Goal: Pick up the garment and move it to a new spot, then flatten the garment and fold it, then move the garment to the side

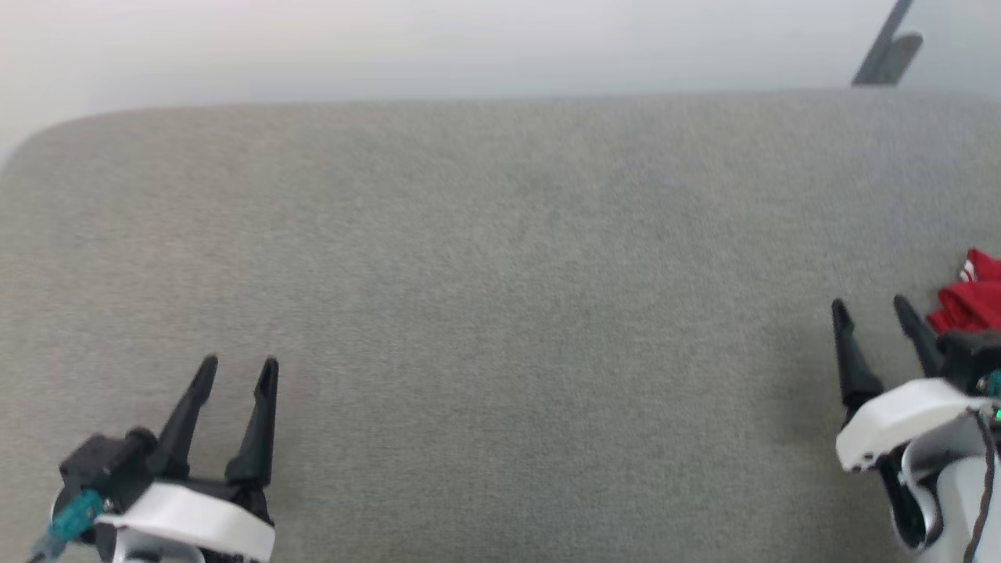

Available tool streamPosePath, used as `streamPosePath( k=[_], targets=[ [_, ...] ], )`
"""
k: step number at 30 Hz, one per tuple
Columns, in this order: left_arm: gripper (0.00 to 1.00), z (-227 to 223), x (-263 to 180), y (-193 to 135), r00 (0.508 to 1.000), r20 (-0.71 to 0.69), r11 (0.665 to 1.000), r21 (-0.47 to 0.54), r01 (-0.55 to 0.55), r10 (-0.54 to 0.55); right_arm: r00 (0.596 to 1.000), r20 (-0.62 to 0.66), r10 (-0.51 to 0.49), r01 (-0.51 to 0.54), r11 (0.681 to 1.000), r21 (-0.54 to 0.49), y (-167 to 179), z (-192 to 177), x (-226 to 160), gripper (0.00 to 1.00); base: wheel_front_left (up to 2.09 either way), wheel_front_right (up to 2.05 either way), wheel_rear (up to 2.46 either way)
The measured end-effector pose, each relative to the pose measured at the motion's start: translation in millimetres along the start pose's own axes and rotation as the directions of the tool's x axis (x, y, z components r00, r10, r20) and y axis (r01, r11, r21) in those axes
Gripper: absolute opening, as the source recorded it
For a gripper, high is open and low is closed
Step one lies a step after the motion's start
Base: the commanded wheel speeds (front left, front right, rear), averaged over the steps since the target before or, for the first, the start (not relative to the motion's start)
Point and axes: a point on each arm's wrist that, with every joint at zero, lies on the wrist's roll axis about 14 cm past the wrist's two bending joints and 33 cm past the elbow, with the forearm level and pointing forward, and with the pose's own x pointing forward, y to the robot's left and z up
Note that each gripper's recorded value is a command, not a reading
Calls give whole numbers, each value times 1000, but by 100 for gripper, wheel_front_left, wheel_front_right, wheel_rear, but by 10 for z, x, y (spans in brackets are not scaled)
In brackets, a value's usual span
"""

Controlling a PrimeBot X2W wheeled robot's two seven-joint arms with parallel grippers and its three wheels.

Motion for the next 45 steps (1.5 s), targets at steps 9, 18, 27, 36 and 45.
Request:
streamPosePath(
  k=[9, 18, 27, 36, 45],
  targets=[
    [100, 117, -490, 134, 995, 46, 996, -13, -93, 94, 987, 128, 95, -107, 991, 85, 401, 220, -246, 100, 0, 0, 0],
    [100, 192, -704, 132, 988, 85, 992, -19, -124, 126, 973, 214, 80, -103, 990, 98, 380, 386, -533, 100, 0, 0, 0],
    [100, 182, -817, 148, 986, 85, 990, -6, -141, 141, 971, 236, 38, -66, 992, 111, 327, 422, -803, 100, 0, 0, 0],
    [100, 116, -878, 145, 986, 69, 988, -12, -154, 155, 970, 243, 6, -39, 990, 132, 288, 467, -902, 100, 0, 0, 0],
    [100, 135, -881, 143, 985, 75, 988, -8, -155, 155, 971, 239, 10, -45, 989, 139, 323, 464, -897, 100, 0, 0, 0]
  ],
)
